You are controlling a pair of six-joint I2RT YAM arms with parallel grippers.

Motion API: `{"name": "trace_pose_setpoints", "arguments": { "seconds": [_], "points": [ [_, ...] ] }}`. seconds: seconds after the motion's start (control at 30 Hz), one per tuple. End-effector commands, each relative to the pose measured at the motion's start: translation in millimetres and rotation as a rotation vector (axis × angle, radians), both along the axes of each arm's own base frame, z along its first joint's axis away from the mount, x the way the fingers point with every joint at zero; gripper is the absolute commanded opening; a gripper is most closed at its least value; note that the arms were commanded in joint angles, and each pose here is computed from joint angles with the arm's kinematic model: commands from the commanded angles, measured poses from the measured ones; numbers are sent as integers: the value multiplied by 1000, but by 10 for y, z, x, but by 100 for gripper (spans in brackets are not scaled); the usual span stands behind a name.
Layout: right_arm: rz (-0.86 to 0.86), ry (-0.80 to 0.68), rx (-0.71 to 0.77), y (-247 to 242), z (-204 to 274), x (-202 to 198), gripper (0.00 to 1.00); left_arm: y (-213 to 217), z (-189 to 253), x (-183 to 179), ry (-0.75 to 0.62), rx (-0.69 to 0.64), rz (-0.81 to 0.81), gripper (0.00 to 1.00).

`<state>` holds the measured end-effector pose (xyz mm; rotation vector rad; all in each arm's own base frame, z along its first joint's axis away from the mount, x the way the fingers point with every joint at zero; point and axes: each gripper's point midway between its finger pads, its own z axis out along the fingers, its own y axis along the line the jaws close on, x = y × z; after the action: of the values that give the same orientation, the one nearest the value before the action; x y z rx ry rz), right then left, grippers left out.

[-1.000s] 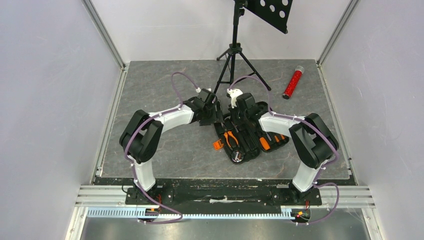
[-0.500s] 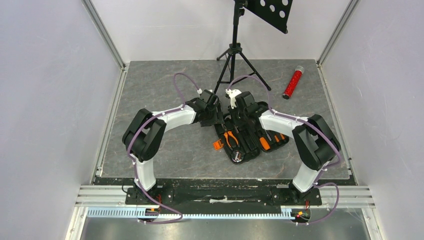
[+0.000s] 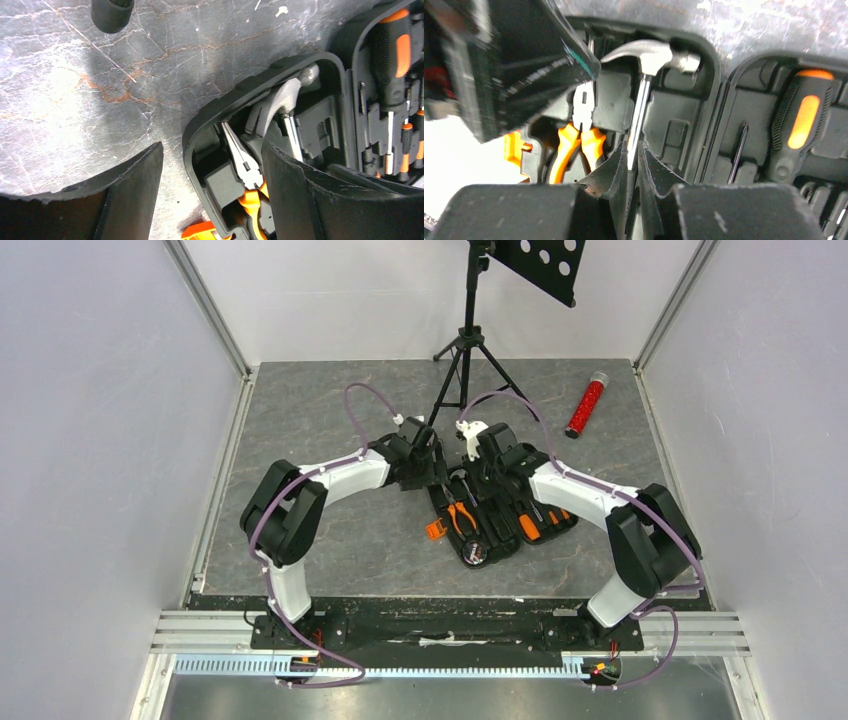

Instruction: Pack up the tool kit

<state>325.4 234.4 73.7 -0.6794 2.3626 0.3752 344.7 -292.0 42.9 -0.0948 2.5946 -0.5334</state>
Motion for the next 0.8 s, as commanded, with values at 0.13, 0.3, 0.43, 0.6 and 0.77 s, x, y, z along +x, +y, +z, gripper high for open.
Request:
{"name": "trace_pose_setpoints", "arguments": {
  "seconds": [0.13,0.3,0.43,0.6,0.77],
  "points": [
    [27,52,0,-63,-97,-219,14,-98,419,229,-119,-43,26,79],
    [30,83,-8,-96,-204,-306,14,-98,270,270,-105,-2,11,79],
    [34,99,-9,-102,-254,-339,14,-113,153,263,-81,15,-7,79],
    [36,111,-12,-107,-294,-366,13,-90,6,204,-48,38,-20,79],
    [37,122,-19,-109,-332,-371,12,-55,-101,158,-27,63,-22,76]
  ]
}}
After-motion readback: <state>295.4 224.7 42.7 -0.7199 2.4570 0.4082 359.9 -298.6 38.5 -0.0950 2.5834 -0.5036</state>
